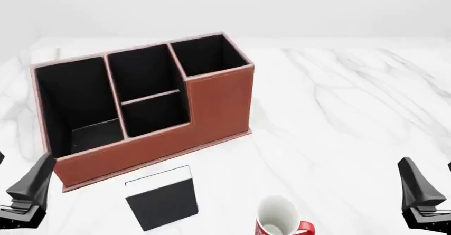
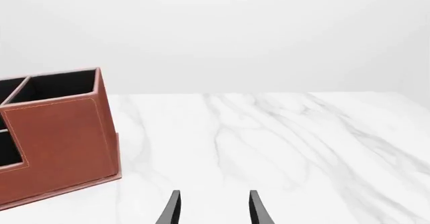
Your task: Pick up the book and place it in the front compartment of the caddy.
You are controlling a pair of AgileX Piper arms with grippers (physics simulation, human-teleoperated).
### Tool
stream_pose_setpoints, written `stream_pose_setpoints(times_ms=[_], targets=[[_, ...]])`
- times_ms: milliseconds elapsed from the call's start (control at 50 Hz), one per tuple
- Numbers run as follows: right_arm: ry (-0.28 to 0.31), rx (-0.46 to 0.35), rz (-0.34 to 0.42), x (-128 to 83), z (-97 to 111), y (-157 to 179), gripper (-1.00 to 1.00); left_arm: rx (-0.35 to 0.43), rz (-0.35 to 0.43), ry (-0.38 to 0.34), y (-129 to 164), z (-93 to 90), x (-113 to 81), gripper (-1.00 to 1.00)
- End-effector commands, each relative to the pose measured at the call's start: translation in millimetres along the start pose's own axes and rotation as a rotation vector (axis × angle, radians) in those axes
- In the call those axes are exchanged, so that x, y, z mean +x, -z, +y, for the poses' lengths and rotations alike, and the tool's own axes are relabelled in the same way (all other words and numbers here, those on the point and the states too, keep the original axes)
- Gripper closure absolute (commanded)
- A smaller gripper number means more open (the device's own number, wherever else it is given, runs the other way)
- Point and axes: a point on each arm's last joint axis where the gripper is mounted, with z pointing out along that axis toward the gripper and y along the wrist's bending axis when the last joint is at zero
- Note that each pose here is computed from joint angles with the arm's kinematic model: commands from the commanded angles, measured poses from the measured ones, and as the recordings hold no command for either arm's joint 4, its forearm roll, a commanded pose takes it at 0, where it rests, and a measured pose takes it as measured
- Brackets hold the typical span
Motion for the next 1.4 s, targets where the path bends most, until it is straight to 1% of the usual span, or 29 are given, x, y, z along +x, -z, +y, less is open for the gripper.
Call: stream_pose_setpoints(times_ms=[20, 40, 60, 80, 100, 120, 140, 160, 180, 260, 320, 340, 360, 460, 480, 500, 540, 620, 660, 800, 860, 1020, 1040, 1060, 1080, 1100, 1140, 1240, 1400], targets=[[0.002, 0.000, -0.003, 0, 0, 0, -1.00, 0.162, 0.019, -0.132, -8, -7.9, -46.0, -1.00], [0.002, 0.000, -0.003, 0, 0, 0, -1.00, 0.185, 0.025, -0.150, -10, -9.7, -48.8, -1.00], [0.002, 0.000, -0.003, 0, 0, 0, -1.00, 0.205, 0.032, -0.156, -14, -11.2, -59.4, -1.00], [0.002, 0.000, -0.003, 0, 0, 0, -1.00, 0.205, 0.032, -0.156, -14, -11.2, -59.5, -1.00], [0.002, 0.000, -0.003, 0, 0, 0, -1.00, 0.218, 0.055, -0.170, -20, -13.1, -60.0, -1.00], [0.002, 0.000, -0.003, 0, 0, 0, -1.00, 0.260, 0.093, -0.184, -27, -18.0, -59.0, -1.00], [0.002, 0.000, -0.003, 0, 0, 0, -1.00, 0.280, 0.099, -0.212, -29, -20.0, -58.7, -1.00], [0.002, 0.000, -0.003, 0, 0, 0, -1.00, 0.279, 0.105, -0.211, -31, -20.1, -61.3, -1.00], [0.002, 0.000, -0.003, 0, 0, 0, -1.00, 0.301, 0.137, -0.216, -37, -23.5, -61.2, -1.00], [0.002, 0.000, -0.003, 0, 0, 0, -1.00, 0.328, 0.169, -0.300, -45, -27.3, -60.8, -1.00], [0.002, 0.000, -0.003, 0, 0, 0, -1.00, 0.341, 0.163, -0.302, -46, -28.6, -67.6, -1.00], [0.002, 0.000, -0.003, 0, 0, 0, -1.00, 0.370, 0.188, -0.363, -50, -32.0, -62.0, -1.00], [0.002, 0.000, -0.003, 0, 0, 0, -1.00, 0.371, 0.194, -0.376, -51, -32.4, -61.4, -1.00], [0.002, 0.000, -0.003, 0, 0, 0, -1.00, 0.429, 0.229, -0.427, -57, -39.6, -67.1, -1.00], [0.002, 0.000, -0.003, 0, 0, 0, -1.00, 0.449, 0.250, -0.437, -61, -42.5, -70.8, -1.00], [0.002, 0.000, -0.003, 0, 0, 0, -1.00, 0.449, 0.250, -0.437, -61, -42.5, -71.0, -1.00], [0.002, 0.000, -0.003, 0, 0, 0, -1.00, 0.473, 0.264, -0.463, -62, -45.4, -70.6, -1.00], [0.002, 0.000, -0.003, 0, 0, 0, -1.00, 0.551, 0.319, -0.511, -68, -56.3, -71.8, -1.00], [0.002, 0.000, -0.003, 0, 0, 0, -1.00, 0.573, 0.328, -0.533, -69, -59.2, -74.6, -1.00], [0.002, 0.000, -0.003, 0, 0, 0, -1.00, 0.620, 0.352, -0.578, -76, -67.6, -82.0, -1.00], [0.002, 0.000, -0.003, 0, 0, 0, -1.00, 0.651, 0.371, -0.595, -78, -72.7, -80.5, -1.00], [0.002, 0.000, -0.003, 0, 0, 0, -1.00, 0.684, 0.396, -0.637, -82, -77.8, -81.0, -1.00], [0.002, 0.000, -0.003, 0, 0, 0, -1.00, 0.683, 0.395, -0.646, -82, -77.2, -80.8, -1.00], [0.002, 0.000, -0.003, 0, 0, 0, -1.00, 0.688, 0.392, -0.679, -82, -76.2, -77.4, -1.00], [0.002, 0.000, -0.003, 0, 0, 0, -1.00, 0.712, 0.384, -0.703, -78, -78.0, -74.7, -1.00], [0.002, 0.000, -0.003, 0, 0, 0, -1.00, 0.735, 0.397, -0.701, -77, -81.3, -73.8, -1.00], [0.002, 0.000, -0.003, 0, 0, 0, -1.00, 0.739, 0.400, -0.700, -77, -81.6, -77.1, -1.00], [0.001, 0.001, -0.002, -1, 0, -3, -1.00, 0.771, 0.424, -0.725, -76, -85.5, -74.8, -1.00], [0.001, 0.001, -0.002, -1, 0, -3, -1.00, 0.805, 0.452, -0.737, -76, -90.8, -73.4, -1.00]])
